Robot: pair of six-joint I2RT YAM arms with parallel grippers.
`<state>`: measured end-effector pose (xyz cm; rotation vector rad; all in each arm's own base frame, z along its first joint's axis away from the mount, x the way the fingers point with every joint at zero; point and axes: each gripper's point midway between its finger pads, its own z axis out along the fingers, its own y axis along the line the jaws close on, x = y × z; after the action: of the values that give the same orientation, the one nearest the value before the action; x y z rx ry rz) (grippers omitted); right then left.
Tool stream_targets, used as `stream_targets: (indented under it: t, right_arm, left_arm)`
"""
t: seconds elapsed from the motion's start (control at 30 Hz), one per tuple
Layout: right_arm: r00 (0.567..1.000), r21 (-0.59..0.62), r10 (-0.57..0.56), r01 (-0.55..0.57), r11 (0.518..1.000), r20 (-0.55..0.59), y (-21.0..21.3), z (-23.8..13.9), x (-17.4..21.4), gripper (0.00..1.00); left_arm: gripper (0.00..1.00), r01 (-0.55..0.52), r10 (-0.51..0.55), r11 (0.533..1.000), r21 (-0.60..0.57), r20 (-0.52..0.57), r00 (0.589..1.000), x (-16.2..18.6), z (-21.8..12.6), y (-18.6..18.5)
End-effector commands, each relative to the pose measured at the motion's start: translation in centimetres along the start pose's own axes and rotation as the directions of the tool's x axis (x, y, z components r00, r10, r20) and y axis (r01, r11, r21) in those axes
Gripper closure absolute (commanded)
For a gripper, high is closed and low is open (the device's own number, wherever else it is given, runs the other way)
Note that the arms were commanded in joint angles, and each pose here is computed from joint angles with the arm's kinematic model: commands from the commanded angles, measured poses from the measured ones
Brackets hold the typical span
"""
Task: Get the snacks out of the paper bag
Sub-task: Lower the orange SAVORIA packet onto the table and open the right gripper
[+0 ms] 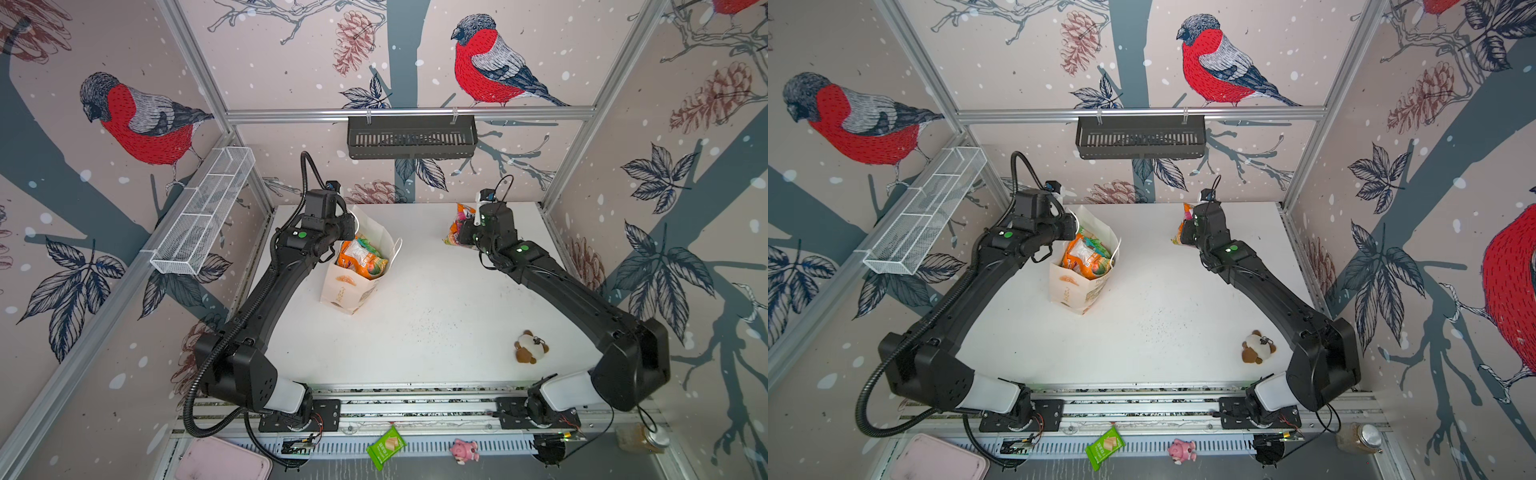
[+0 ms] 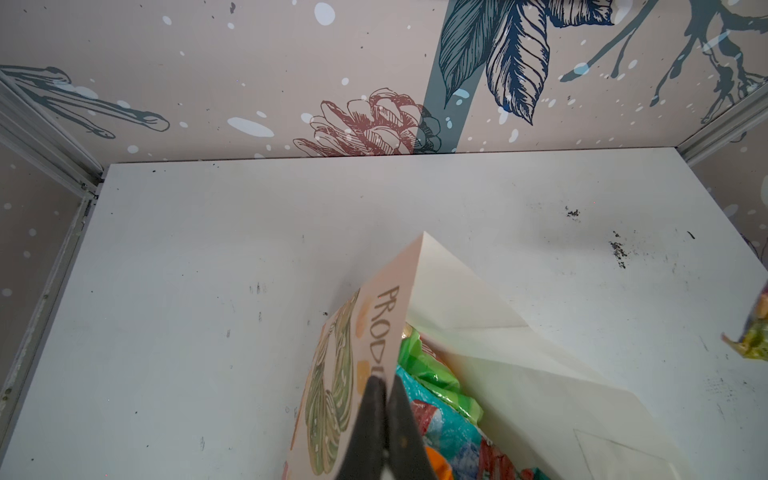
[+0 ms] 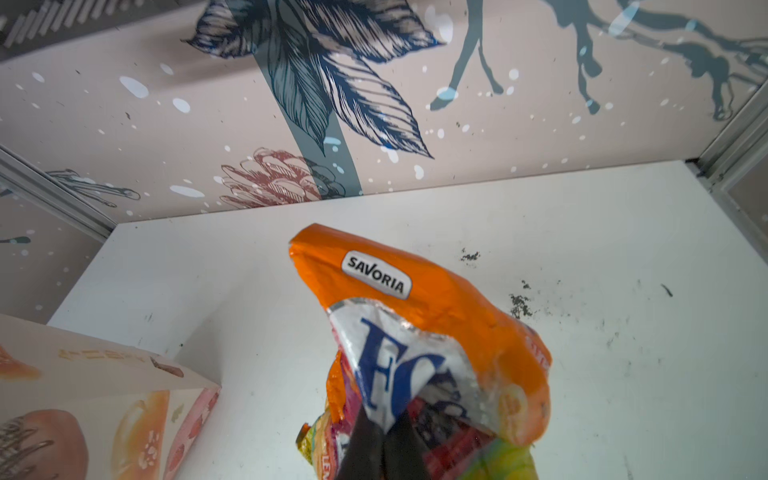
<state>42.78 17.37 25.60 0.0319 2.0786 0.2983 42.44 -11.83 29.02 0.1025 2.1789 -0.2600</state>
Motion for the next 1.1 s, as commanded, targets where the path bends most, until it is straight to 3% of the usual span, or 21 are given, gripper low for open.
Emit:
stream_targets:
  t: [0.0, 0.33, 0.63, 0.67, 0.7, 0.73, 0.8, 1.07]
  right_arm:
    - [0.998, 0.007, 0.054, -0.054, 0.999, -0.024, -0.9, 2.0, 1.2, 1.0]
    - [0.941, 0.17, 0.052, 0.006, 0.985, -0.335, -5.2, 9.1, 10.6, 1.0]
    - [0.917, 0.154, 0.06, 0.001, 0.988, -0.394, -4.9, 11.3, 12.9, 1.0]
    - [0.915, 0.156, 0.06, 0.003, 0.988, -0.399, -5.0, 11.5, 13.0, 0.96]
    - [0.913, 0.156, 0.059, 0.006, 0.988, -0.403, -5.0, 11.6, 13.1, 0.86]
    - [0.912, 0.161, 0.06, 0.007, 0.987, -0.406, -5.1, 11.7, 13.2, 0.67]
    - [0.91, 0.161, 0.058, 0.01, 0.987, -0.41, -5.0, 11.8, 13.2, 0.43]
    - [0.94, 0.111, 0.025, 0.014, 0.994, -0.34, -3.3, 10.0, 9.3, 0.01]
  left_arm:
    - [1.0, 0.025, -0.027, 0.998, 0.056, 0.039, 0.999, -0.9, -0.3, -0.6]
    - [1.0, 0.041, -0.045, 0.998, 0.054, 0.072, 0.996, -1.4, -1.2, 0.1]
    - [1.0, 0.058, -0.063, 0.997, 0.054, 0.082, 0.995, -1.6, -1.5, 0.6]
    - [1.0, 0.061, -0.065, 0.997, 0.056, 0.08, 0.995, -1.5, -1.4, 0.6]
    - [1.0, 0.061, -0.065, 0.997, 0.055, 0.082, 0.995, -1.6, -1.4, 0.8]
    - [1.0, 0.064, -0.069, 0.996, 0.058, 0.08, 0.994, -1.5, -1.3, 0.8]
    - [1.0, 0.066, -0.071, 0.996, 0.061, 0.079, 0.994, -1.4, -1.3, 0.8]
    - [1.0, 0.064, -0.07, 0.996, 0.068, 0.088, 0.994, -1.5, -1.5, 0.7]
